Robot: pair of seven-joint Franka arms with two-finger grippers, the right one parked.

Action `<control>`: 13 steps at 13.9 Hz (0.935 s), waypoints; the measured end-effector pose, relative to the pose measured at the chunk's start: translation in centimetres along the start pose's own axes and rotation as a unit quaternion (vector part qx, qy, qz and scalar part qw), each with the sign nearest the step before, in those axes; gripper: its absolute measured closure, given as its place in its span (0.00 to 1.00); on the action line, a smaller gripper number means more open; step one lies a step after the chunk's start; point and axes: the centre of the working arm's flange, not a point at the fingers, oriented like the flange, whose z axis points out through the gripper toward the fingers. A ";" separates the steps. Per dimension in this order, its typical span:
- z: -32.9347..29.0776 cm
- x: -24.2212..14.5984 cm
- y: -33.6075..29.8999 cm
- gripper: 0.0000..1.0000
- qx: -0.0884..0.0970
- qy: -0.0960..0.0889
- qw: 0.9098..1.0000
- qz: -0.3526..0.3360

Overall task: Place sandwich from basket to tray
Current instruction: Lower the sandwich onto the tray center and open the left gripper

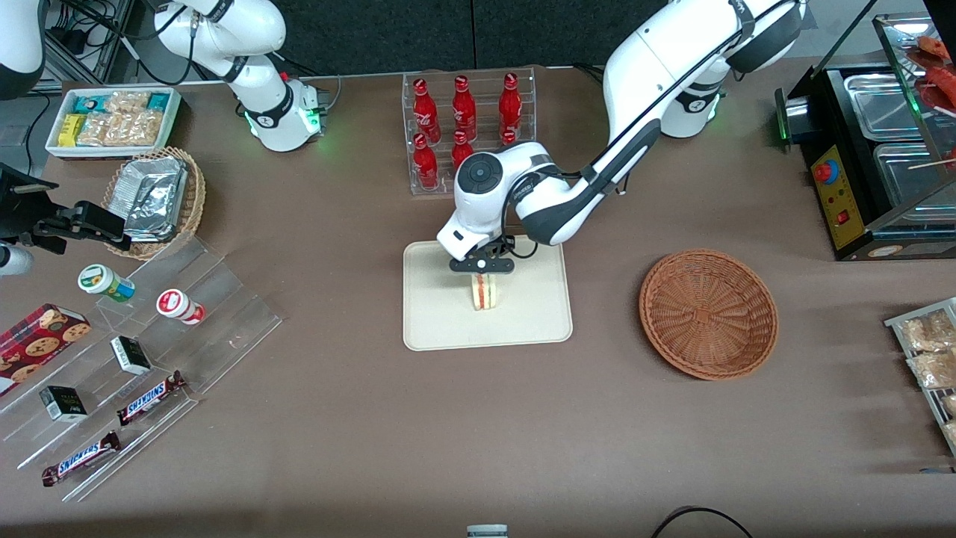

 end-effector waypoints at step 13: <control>-19.8 6.8 -8.9 0.00 0.024 -0.010 0.990 -0.141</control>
